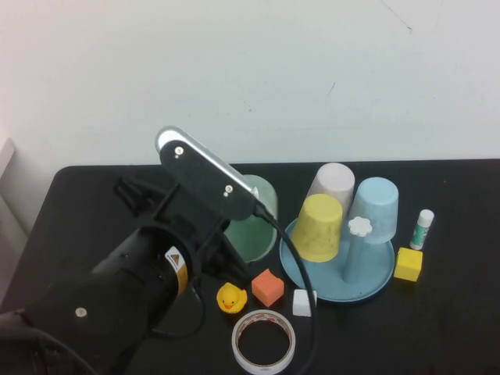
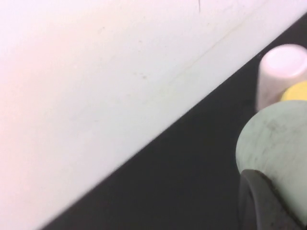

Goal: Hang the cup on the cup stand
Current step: Adjust the cup with two arms

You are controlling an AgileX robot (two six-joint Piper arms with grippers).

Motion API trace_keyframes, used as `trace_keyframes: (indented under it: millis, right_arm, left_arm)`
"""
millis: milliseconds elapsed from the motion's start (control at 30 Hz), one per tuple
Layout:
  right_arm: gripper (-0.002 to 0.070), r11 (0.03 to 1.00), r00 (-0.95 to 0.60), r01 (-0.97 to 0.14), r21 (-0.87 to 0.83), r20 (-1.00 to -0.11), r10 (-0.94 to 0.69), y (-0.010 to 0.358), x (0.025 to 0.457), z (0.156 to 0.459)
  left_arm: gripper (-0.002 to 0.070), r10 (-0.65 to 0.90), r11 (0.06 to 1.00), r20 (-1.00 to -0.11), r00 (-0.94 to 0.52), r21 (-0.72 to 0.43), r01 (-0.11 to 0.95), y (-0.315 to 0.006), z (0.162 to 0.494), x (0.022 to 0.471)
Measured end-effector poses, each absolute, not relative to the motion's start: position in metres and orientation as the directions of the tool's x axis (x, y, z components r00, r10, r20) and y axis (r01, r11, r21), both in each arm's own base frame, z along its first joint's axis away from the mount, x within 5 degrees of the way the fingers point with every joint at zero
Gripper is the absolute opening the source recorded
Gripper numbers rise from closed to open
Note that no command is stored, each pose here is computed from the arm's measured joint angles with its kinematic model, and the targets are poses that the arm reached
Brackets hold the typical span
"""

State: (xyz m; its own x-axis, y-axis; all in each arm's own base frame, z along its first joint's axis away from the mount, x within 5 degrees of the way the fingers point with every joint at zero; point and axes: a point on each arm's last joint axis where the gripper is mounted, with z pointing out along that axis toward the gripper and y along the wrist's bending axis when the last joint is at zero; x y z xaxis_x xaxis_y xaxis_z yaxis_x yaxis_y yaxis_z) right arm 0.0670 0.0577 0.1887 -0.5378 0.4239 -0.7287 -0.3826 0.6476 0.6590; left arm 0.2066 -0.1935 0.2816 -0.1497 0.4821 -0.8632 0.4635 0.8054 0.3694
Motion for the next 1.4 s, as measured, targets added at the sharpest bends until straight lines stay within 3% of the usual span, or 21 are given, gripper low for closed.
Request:
trace_keyframes:
  millis: [233, 500, 600, 667, 800, 933, 1167, 1400]
  right_arm:
    - [-0.0001, 0.647, -0.583, -0.475, 0.597, -0.764, 0.277, 0.064, 0.093, 0.206]
    - [0.0006, 0.603, -0.629, -0.512, 0.612, -0.745, 0.222, 0.069, 0.124, 0.219]
    - [0.0083, 0.549, -0.67, -0.496, 0.673, -0.698, 0.251, 0.072, 0.137, 0.229]
    - [0.0198, 0.5, -0.709, -0.463, 0.732, -0.645, 0.287, 0.073, 0.149, 0.239]
    - [0.0501, 0.413, -0.788, -0.332, 0.848, -0.49, 0.373, 0.074, 0.181, 0.256]
    - [0.0653, 0.322, -0.862, -0.179, 0.93, -0.306, 0.403, 0.08, 0.216, 0.257]
    - [0.0687, 0.261, -0.946, 0.022, 0.965, -0.065, 0.317, 0.118, 0.256, 0.233]
    - [0.069, 0.252, -0.966, 0.046, 0.967, -0.021, 0.256, 0.145, 0.286, 0.225]
  left_arm:
    - [0.0006, 0.341, 0.804, -0.913, -0.225, 0.158, 0.573, -0.206, 0.283, 0.203]
    - [0.0006, 0.283, 0.783, -0.938, -0.201, 0.105, 0.613, -0.195, 0.31, 0.23]
    - [0.0006, 0.32, 0.776, -0.931, -0.174, 0.152, 0.613, -0.191, 0.311, 0.233]
    - [0.0006, 0.361, 0.755, -0.921, -0.145, 0.198, 0.626, -0.192, 0.309, 0.233]
    - [0.0006, 0.424, 0.704, -0.9, -0.098, 0.259, 0.662, -0.195, 0.306, 0.233]
    - [0.0006, 0.457, 0.68, -0.887, -0.068, 0.299, 0.669, -0.196, 0.305, 0.233]
    - [0.0006, 0.51, 0.641, -0.86, -0.014, 0.369, 0.673, -0.196, 0.305, 0.233]
    - [0.0006, 0.536, 0.616, -0.844, 0.015, 0.404, 0.676, -0.196, 0.305, 0.233]
